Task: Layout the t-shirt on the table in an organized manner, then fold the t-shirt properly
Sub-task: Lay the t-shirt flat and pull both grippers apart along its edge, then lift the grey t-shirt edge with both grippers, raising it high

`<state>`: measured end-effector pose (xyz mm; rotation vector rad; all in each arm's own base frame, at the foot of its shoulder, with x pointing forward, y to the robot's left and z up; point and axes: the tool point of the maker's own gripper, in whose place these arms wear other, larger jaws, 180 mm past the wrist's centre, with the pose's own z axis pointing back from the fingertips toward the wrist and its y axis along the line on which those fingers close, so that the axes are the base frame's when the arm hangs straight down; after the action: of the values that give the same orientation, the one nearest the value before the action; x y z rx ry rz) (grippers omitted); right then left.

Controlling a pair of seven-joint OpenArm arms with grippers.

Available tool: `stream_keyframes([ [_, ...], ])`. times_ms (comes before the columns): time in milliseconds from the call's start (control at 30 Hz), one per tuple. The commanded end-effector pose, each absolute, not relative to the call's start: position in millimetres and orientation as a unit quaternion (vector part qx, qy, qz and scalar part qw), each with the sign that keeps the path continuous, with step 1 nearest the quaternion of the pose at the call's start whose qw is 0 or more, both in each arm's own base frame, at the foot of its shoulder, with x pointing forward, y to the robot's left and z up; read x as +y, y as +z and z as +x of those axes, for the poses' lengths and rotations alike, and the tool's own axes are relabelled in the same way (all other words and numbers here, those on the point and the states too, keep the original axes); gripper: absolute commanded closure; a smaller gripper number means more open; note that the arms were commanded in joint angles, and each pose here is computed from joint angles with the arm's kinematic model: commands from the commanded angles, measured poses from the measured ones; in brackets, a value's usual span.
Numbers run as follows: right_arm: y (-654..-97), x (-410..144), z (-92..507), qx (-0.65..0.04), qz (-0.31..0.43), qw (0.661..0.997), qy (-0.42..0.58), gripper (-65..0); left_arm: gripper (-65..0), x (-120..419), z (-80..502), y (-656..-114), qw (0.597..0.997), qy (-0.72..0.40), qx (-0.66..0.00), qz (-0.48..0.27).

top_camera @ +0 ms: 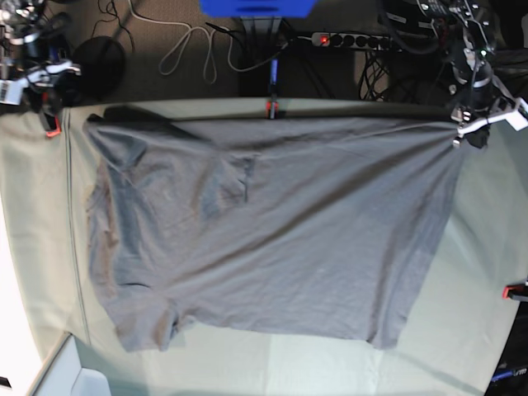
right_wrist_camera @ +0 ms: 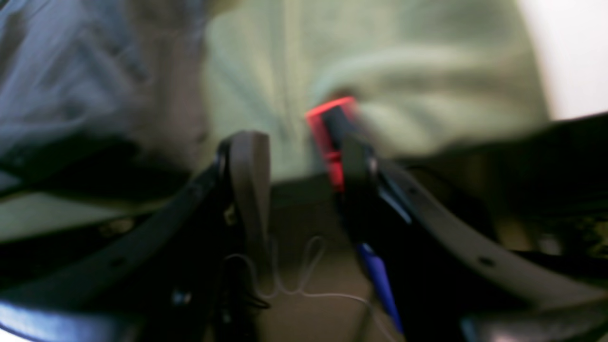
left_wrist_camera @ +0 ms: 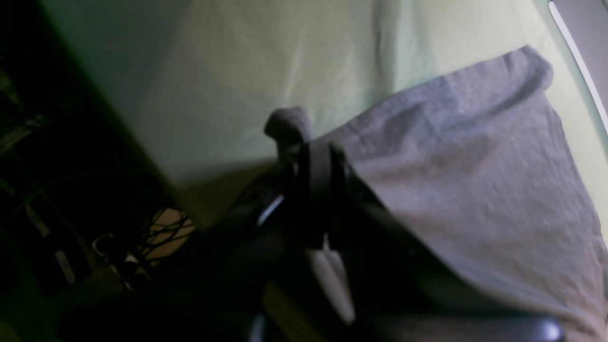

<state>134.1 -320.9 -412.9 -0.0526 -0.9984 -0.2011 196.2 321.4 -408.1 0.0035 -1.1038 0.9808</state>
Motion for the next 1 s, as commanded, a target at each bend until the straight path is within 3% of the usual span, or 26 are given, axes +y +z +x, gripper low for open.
stream_keyframes([
  [0,-391,-324,148,-0.512,-0.030,0.855,-0.082,-25.6,0.0,328,200,-396,0.729,0.441,-0.523,0.008],
  [167,-345,-287,206,-0.576,-0.008,0.818,-0.012,-25.6,0.0,328,201,-395,0.730,0.439,-0.524,0.008],
  [333,-338,-226,256,-0.593,0.048,0.801,0.068,-25.6,0.0,327,201,-394,0.731,0.436,-0.525,0.008],
  [500,-380,-185,277,-0.525,0.056,0.842,0.113,-25.7,0.0,328,201,-395,0.731,0.437,-0.524,0.009],
  [600,-405,-179,285,-0.497,0.060,0.859,0.109,-29.1,0.0,328,201,-395,0.732,0.437,-0.523,0.010],
  [767,-429,-177,285,-0.472,0.073,0.873,0.099,-38.1,0.0,329,200,-396,0.732,0.436,-0.523,0.011],
  [967,-454,-180,274,-0.441,0.084,0.889,0.092,-38.4,0.0,330,210,-391,0.726,0.437,-0.531,0.005],
])
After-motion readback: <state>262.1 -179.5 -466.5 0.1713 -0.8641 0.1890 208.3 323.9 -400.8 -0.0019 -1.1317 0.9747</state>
